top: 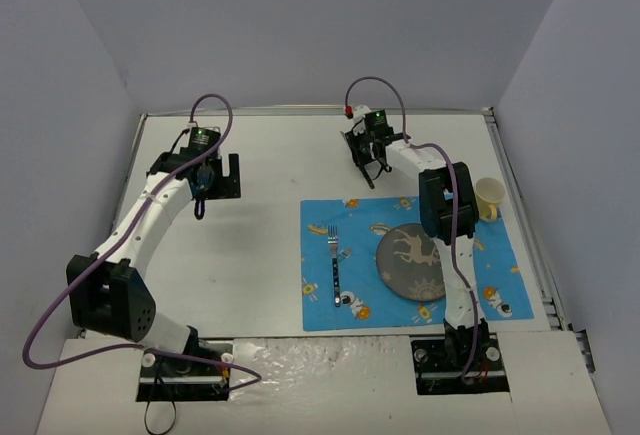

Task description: Set the dinner table for one person

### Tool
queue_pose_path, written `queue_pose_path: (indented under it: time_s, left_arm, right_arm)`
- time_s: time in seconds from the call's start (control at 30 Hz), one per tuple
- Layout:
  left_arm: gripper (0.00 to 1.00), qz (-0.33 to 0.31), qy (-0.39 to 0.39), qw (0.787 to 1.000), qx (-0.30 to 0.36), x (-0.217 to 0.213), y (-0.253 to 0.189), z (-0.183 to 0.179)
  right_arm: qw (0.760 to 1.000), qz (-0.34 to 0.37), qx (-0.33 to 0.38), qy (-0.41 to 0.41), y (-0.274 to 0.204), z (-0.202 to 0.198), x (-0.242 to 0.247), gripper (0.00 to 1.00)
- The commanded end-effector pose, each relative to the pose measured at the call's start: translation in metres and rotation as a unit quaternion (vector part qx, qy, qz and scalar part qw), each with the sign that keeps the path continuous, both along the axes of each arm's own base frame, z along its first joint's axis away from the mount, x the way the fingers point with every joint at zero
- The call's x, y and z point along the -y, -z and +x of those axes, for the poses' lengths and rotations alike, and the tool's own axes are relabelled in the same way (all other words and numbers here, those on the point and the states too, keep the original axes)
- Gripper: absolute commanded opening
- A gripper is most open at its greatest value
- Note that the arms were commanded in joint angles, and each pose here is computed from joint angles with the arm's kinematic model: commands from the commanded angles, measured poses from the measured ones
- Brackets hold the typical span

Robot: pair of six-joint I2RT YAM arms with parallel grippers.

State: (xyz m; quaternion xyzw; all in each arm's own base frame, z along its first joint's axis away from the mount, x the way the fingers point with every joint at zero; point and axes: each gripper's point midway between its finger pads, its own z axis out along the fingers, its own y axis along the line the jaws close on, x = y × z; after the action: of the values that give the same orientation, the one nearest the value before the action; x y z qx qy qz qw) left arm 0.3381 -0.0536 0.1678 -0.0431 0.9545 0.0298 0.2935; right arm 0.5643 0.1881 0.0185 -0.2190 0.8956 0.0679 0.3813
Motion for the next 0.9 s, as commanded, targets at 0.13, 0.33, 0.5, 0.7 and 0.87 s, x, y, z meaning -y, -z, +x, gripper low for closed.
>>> queue_pose_path:
  time_s: [0.13,0.33,0.5,0.7,0.87]
  left_arm:
    - [0.97,-0.007,0.006,1.0,0.014,0.002,-0.01,0.006]
    - [0.97,-0.007,0.007,1.0,0.014,0.002,-0.01,0.006]
    - [0.97,-0.009,0.008,1.0,0.017,0.002,-0.013,0.005]
    - [0.97,-0.014,0.01,0.999,0.029,0.003,-0.021,0.004]
    - [0.97,-0.033,0.004,0.998,0.052,-0.001,-0.034,0.003]
  right_arm:
    - [1.0,0.001,0.028,-0.005,-0.021,0.01,-0.007,0.23]
    - [1.0,0.0,0.026,-0.003,-0.024,0.007,-0.007,0.06]
    - [0.999,0.003,0.034,-0.004,-0.048,0.007,-0.007,0.0]
    - [0.996,0.008,0.084,-0.001,-0.115,-0.001,0.002,0.0]
    - [0.995,-0.013,0.099,0.012,-0.148,-0.046,0.031,0.0]
